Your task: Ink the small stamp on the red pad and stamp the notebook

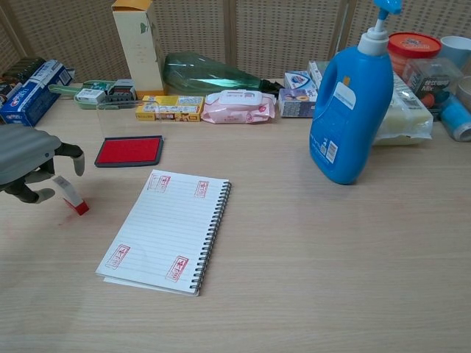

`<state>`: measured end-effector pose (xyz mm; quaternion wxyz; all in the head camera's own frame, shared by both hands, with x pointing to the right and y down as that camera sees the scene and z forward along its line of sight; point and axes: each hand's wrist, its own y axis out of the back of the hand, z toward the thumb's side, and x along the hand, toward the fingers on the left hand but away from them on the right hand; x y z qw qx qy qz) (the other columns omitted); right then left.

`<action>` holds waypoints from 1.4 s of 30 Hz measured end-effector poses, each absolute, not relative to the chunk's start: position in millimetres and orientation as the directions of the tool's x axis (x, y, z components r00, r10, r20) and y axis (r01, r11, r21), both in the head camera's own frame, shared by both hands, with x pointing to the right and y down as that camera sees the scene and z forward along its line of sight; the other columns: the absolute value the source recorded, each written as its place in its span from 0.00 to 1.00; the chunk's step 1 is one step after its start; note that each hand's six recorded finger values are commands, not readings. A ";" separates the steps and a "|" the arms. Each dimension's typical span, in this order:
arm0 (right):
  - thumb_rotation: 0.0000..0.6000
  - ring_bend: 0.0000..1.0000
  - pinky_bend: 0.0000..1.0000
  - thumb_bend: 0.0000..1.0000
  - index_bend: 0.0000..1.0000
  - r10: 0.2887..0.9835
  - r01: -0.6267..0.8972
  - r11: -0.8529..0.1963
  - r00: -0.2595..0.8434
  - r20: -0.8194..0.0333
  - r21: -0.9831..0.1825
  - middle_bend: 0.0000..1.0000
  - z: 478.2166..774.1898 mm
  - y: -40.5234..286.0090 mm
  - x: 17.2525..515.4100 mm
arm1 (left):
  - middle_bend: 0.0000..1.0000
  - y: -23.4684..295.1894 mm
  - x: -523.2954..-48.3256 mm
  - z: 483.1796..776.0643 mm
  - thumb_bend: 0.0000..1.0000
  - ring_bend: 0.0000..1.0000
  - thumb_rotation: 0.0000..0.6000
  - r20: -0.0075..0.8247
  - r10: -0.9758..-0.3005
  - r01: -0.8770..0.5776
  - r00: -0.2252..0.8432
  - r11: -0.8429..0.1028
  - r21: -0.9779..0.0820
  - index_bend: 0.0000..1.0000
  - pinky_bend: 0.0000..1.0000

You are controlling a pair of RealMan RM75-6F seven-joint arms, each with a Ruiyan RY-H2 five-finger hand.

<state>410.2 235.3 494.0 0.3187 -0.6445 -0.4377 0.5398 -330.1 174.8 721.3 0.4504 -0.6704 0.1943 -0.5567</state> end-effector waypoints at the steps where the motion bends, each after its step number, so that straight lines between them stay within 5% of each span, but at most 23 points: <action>1: 1.00 0.00 0.00 0.01 0.05 0.908 0.221 -0.414 0.034 -0.417 -0.883 0.00 494.0 235.3 410.2 | 1.00 174.9 -329.2 721.6 0.32 1.00 1.00 0.571 -0.762 0.241 0.306 -0.519 -0.820 0.41 1.00; 14: 1.00 0.00 0.00 0.01 0.05 0.909 0.227 -0.413 0.034 -0.416 -0.882 0.00 492.9 234.5 411.6 | 1.00 175.5 -319.6 724.6 0.37 1.00 1.00 0.573 -0.757 0.264 0.315 -0.510 -0.819 0.44 1.00; 30: 1.00 0.00 0.00 0.01 0.05 0.909 0.234 -0.412 0.031 -0.417 -0.881 0.00 491.2 233.9 413.2 | 1.00 176.5 -319.7 721.5 0.41 1.00 1.00 0.569 -0.760 0.292 0.315 -0.493 -0.820 0.62 1.00; 42: 1.00 0.00 0.00 0.01 0.05 0.909 0.239 -0.412 0.035 -0.416 -0.879 0.00 490.0 234.6 412.5 | 1.00 152.5 -325.6 697.4 0.41 1.00 1.00 0.495 -0.802 0.315 0.335 -0.400 -0.861 0.64 1.00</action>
